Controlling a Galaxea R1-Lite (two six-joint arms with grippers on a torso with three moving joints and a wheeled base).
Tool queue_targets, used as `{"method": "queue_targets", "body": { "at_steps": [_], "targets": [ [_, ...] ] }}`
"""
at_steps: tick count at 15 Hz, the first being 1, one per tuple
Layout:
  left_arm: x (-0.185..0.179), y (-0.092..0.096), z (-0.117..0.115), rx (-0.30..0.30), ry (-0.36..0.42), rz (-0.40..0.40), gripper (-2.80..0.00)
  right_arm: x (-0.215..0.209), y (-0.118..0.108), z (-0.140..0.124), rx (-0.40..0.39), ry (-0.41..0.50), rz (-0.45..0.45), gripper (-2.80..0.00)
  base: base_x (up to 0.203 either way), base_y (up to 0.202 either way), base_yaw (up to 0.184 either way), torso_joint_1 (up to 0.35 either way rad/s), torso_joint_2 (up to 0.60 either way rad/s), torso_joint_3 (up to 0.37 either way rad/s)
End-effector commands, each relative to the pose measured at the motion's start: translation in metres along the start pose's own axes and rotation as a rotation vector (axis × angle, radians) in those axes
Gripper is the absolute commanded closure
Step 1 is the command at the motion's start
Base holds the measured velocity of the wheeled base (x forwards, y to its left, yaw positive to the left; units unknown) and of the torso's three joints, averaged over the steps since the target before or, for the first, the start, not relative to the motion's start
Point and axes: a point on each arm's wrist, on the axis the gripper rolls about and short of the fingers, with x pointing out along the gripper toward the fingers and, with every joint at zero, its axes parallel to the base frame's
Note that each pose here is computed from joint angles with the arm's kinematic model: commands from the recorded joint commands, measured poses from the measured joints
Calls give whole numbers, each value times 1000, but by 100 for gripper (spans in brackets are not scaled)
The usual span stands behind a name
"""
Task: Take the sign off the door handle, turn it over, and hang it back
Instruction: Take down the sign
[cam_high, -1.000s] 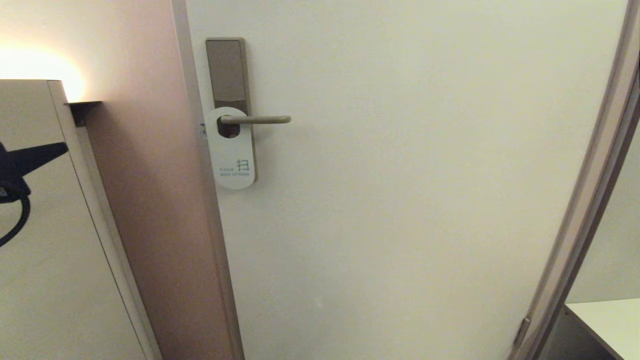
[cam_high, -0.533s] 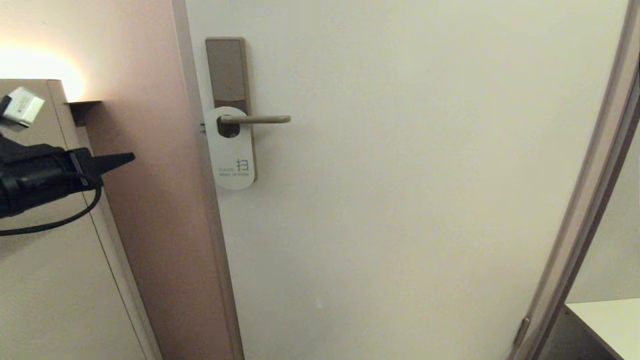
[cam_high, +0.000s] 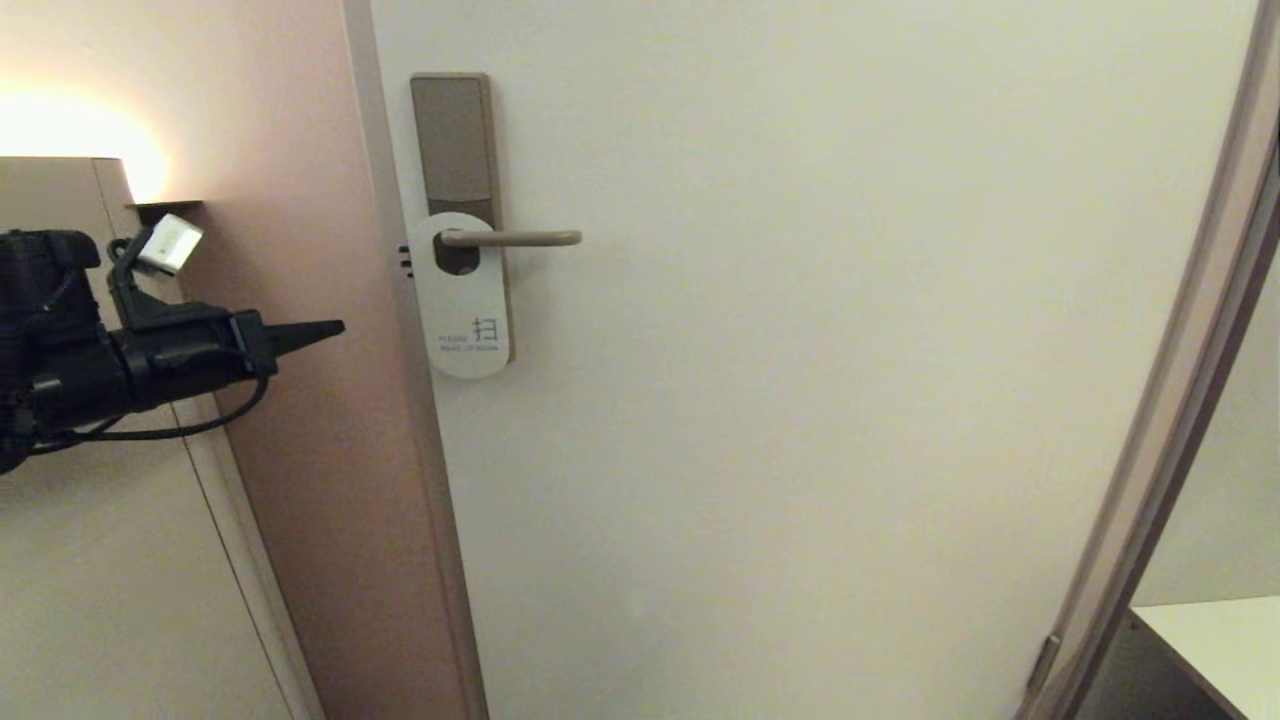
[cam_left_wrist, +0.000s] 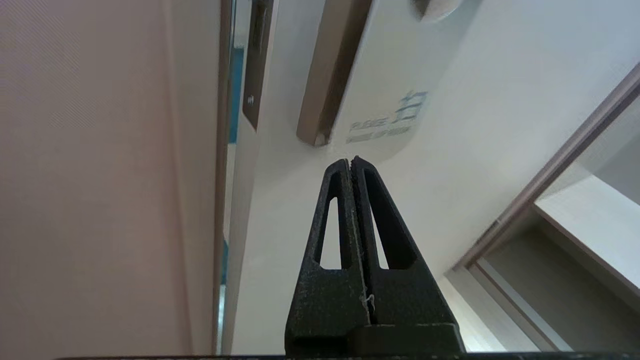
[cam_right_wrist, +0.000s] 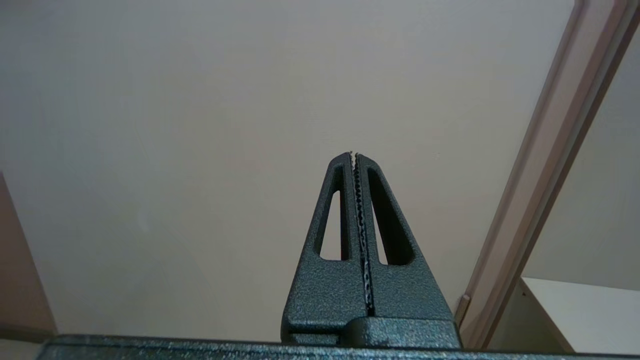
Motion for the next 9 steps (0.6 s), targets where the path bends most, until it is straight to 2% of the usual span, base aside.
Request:
{"method": "queue_targets", "body": {
  "at_steps": [1, 9],
  "targets": [
    [12, 7, -8, -20, 28, -14, 0, 0, 0, 0, -1, 1, 3, 0, 0, 0, 0, 0, 0, 0],
    [30, 6, -13, -6, 36, -49, 0, 0, 0, 0, -1, 0, 0, 0, 0, 0, 0, 0, 0, 0]
  ]
}}
